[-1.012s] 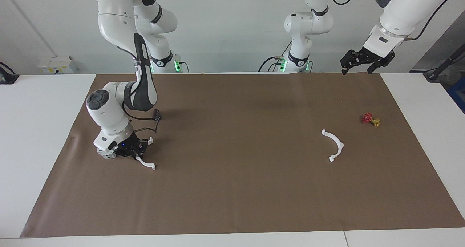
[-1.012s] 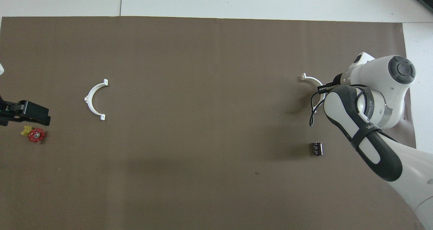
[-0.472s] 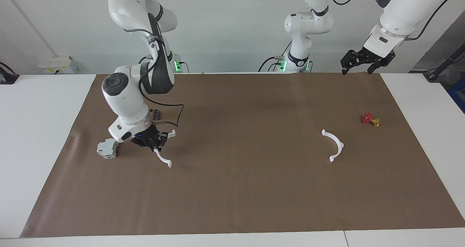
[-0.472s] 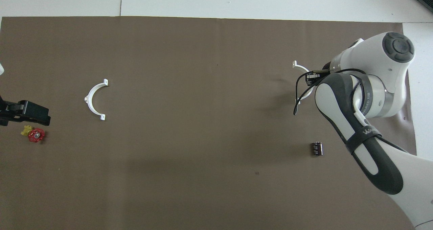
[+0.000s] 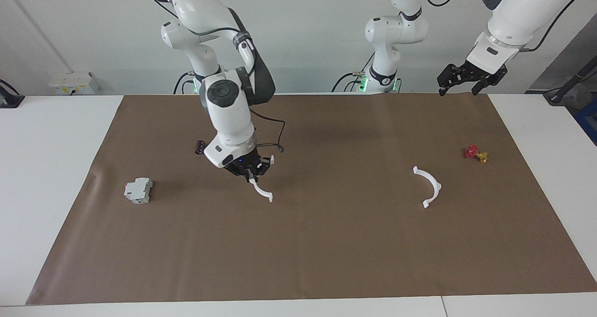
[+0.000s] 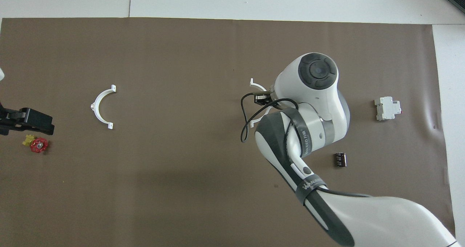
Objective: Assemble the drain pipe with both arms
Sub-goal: 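Carry the white clamp half with the right gripper toward the table center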
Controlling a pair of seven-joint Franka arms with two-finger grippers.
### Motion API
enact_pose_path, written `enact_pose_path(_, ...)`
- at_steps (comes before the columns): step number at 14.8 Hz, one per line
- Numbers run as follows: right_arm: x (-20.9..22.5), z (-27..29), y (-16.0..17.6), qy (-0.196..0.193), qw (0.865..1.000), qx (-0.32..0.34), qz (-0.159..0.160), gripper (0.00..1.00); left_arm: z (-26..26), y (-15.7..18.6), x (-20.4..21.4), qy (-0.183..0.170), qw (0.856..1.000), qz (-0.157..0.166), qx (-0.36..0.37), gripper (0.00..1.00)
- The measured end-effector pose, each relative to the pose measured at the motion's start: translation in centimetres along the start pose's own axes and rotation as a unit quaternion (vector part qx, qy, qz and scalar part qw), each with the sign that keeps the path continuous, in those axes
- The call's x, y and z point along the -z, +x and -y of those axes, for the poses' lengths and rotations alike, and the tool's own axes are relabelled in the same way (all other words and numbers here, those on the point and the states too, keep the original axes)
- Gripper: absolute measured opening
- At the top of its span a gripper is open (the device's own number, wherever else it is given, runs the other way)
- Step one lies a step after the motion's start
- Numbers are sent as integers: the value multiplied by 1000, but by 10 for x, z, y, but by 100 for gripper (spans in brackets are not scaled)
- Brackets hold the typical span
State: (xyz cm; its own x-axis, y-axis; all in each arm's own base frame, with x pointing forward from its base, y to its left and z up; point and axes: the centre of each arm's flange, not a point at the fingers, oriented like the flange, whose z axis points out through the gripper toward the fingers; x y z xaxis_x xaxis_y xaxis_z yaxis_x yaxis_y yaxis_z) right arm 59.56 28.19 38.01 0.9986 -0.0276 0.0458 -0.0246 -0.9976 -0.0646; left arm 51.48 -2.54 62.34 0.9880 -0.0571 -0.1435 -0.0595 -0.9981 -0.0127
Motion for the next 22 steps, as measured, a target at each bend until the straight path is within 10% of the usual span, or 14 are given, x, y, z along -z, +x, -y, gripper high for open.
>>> enact_pose_path(22,-88,73,-35,-20,999,6,-25,24,0,1,-1,0,1000,-1,0,100)
